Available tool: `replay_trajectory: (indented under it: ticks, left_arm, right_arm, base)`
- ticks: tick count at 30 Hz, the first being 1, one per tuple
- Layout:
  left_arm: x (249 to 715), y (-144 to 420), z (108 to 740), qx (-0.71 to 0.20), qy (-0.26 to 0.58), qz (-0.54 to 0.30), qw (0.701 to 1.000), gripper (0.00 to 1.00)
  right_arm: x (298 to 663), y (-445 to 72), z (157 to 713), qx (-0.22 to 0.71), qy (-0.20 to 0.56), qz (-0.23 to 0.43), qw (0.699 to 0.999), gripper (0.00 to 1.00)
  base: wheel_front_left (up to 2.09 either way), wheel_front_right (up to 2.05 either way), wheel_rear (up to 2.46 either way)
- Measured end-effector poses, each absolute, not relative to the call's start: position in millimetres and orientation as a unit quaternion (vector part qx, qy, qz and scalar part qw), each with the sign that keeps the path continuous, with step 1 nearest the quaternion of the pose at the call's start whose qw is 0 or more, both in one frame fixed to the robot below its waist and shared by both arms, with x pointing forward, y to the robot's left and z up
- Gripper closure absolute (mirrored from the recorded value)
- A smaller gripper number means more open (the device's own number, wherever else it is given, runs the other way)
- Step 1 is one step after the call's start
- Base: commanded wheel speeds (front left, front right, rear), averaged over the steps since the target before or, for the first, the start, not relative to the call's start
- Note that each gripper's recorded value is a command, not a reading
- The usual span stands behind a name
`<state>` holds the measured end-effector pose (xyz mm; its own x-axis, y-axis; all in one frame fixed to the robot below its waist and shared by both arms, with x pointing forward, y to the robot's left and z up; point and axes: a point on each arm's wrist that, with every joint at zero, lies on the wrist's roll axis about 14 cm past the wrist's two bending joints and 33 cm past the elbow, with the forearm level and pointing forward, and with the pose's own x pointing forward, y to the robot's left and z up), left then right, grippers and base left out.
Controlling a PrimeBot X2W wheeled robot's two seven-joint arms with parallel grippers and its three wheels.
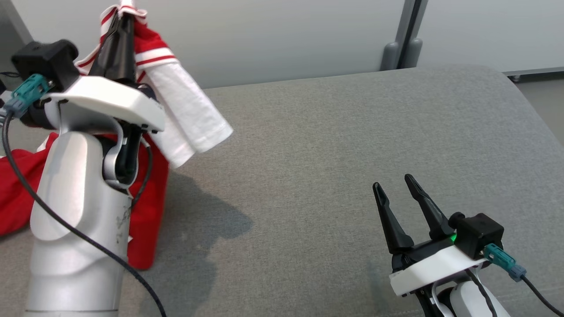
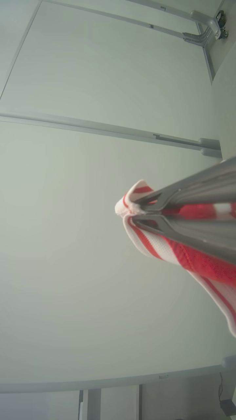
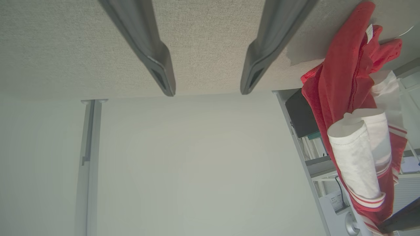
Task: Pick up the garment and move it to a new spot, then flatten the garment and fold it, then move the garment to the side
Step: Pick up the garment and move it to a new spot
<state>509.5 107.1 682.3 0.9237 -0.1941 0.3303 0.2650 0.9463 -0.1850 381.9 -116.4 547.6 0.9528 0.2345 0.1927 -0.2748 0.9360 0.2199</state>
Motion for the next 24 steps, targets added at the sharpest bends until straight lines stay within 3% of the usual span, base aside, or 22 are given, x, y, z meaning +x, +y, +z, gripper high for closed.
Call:
replay_trajectory:
  ticks: [14, 20, 24]
  left_arm:
    - [508, -26, 773, -0.148, -0.212, -0.274, 0.926, 1.00]
    - [513, -56, 730, -0.153, -0.153, -0.298, 0.930, 1.00]
    - [519, -50, 656, -0.152, -0.072, -0.277, 0.946, 1.00]
  right_arm:
    - [360, -163, 550, 0.118, -0.093, 0.059, 0.987, 0.00]
    - [357, -173, 547, 0.117, -0.091, 0.043, 0.988, 0.00]
    - [359, -171, 544, 0.118, -0.085, 0.045, 0.988, 0.00]
  base:
    - [0.00, 0.00, 0.00]
    - [0.00, 0.00, 0.00]
    - [0.00, 0.00, 0.00]
